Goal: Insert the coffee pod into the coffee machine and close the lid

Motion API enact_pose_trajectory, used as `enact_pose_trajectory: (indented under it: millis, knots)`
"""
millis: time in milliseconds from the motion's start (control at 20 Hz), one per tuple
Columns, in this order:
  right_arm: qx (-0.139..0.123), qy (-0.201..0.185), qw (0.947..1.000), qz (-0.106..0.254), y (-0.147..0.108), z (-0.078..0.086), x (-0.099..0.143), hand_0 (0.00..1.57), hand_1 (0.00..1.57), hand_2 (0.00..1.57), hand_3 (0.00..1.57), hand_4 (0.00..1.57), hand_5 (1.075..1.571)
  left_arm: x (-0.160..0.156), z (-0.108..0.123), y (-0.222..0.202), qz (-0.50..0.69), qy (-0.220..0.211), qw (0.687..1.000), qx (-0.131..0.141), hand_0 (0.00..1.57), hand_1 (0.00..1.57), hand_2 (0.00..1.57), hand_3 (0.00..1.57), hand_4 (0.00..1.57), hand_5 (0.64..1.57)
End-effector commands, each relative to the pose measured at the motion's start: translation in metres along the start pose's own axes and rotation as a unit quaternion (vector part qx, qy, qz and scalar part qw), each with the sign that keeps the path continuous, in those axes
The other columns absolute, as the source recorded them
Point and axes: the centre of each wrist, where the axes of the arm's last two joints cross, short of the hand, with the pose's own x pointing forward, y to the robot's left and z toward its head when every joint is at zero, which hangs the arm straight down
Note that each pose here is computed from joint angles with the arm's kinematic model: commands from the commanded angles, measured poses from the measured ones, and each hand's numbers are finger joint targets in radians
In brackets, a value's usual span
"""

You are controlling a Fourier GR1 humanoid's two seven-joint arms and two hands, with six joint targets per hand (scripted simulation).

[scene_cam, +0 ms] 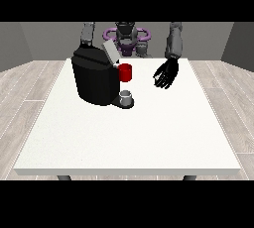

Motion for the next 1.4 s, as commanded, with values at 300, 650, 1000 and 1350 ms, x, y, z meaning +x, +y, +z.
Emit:
enact_pose_trajectory:
  millis: [300,650,1000,1350]
  knots:
    - [0.004,0.0,0.9999,-0.013,0.015,-0.005,-0.016,0.0,0.0,0.0,0.0,0.0,1.571,0.013,-0.015,-0.009,-0.129,0.001,0.99,-0.064,0.91,0.91,1.04,0.89,0.33,1.571]
    - [0.005,0.055,0.9983,-0.017,-0.013,0.011,-0.046,0.0,0.0,0.0,0.0,0.0,1.571,-0.008,-0.01,-0.015,-0.13,0.031,0.985,-0.109,0.79,0.79,0.98,0.87,0.4,1.571]
    - [-0.019,0.076,0.9966,0.028,-0.003,0.002,-0.038,0.0,0.0,0.0,0.0,0.0,1.571,0.003,-0.018,-0.029,-0.1,-0.013,0.989,-0.107,1.28,1.28,1.31,1.24,0.5,1.571]
    - [-0.029,0.105,0.9933,0.038,0.0,0.013,-0.067,0.0,0.0,0.0,0.0,0.0,1.571,0.043,-0.042,-0.004,-0.039,-0.031,0.991,-0.124,1.42,1.42,1.41,1.33,0.52,1.571]
